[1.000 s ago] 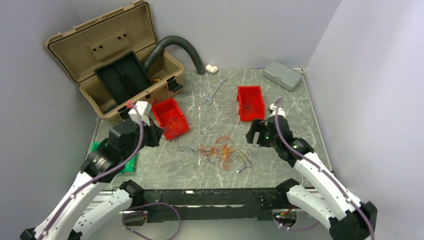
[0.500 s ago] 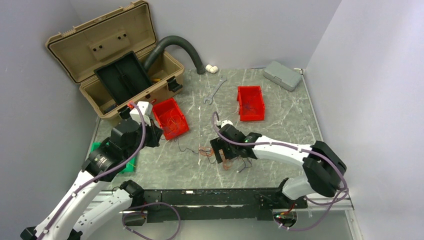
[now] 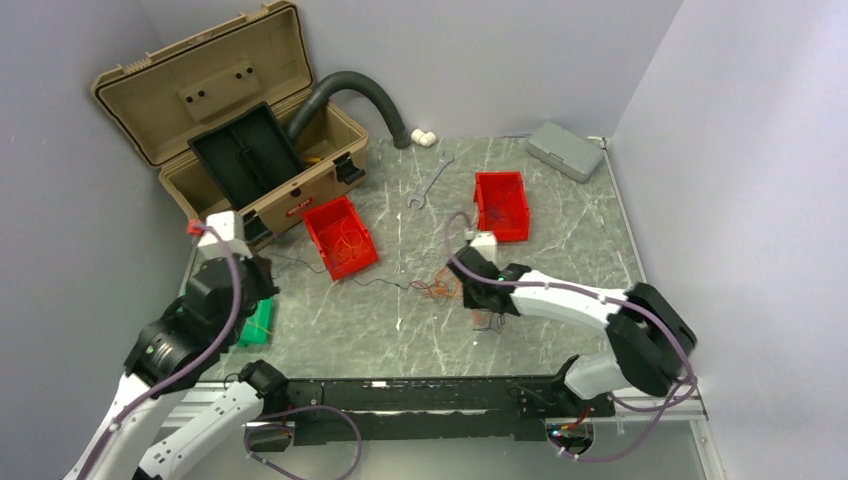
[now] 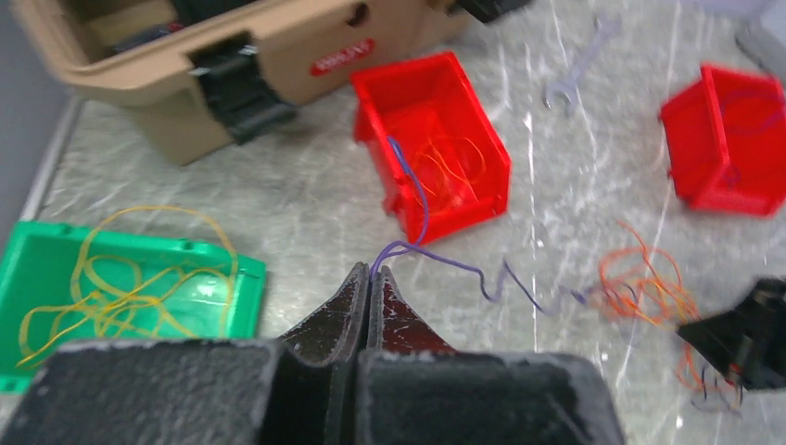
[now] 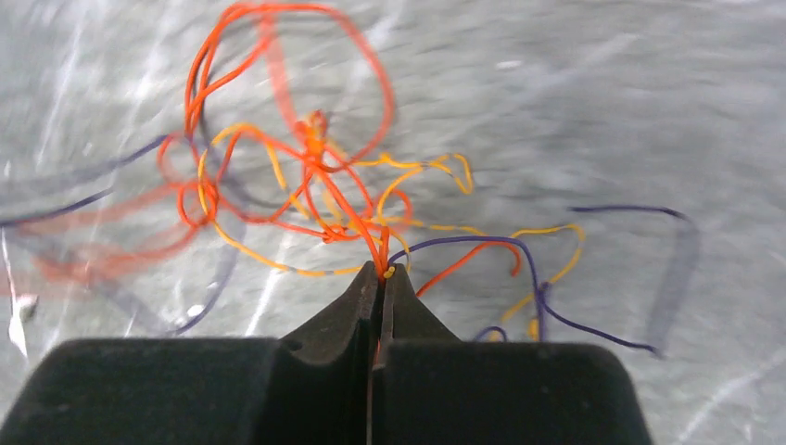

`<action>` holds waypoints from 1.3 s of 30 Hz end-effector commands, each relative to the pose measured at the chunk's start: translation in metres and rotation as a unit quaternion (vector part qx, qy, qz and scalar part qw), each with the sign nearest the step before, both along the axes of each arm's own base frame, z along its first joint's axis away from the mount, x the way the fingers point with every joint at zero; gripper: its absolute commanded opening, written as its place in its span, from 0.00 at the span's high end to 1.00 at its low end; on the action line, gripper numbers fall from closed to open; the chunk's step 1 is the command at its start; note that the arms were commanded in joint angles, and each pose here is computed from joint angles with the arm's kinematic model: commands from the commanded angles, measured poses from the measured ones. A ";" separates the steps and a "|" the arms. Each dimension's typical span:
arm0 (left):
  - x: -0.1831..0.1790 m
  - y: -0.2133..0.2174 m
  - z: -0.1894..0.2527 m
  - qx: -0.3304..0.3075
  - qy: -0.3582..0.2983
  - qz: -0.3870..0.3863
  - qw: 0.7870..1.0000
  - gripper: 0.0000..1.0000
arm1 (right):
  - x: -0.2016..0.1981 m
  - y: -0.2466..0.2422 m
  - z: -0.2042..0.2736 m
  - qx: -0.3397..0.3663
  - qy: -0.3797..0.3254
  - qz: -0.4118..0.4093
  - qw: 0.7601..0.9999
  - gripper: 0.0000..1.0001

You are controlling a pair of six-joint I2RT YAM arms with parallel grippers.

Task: Untangle the cables
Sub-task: Untie the cable.

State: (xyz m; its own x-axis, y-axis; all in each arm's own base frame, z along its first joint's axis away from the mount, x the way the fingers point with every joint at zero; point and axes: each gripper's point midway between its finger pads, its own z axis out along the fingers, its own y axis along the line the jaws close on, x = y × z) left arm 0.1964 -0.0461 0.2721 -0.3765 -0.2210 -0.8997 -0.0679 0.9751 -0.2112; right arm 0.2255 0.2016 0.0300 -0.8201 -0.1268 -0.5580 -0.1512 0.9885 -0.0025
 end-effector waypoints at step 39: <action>0.022 -0.179 -0.051 -0.022 0.114 -0.384 0.916 0.19 | 0.011 -0.041 0.141 0.210 -0.087 -0.033 0.973 1.00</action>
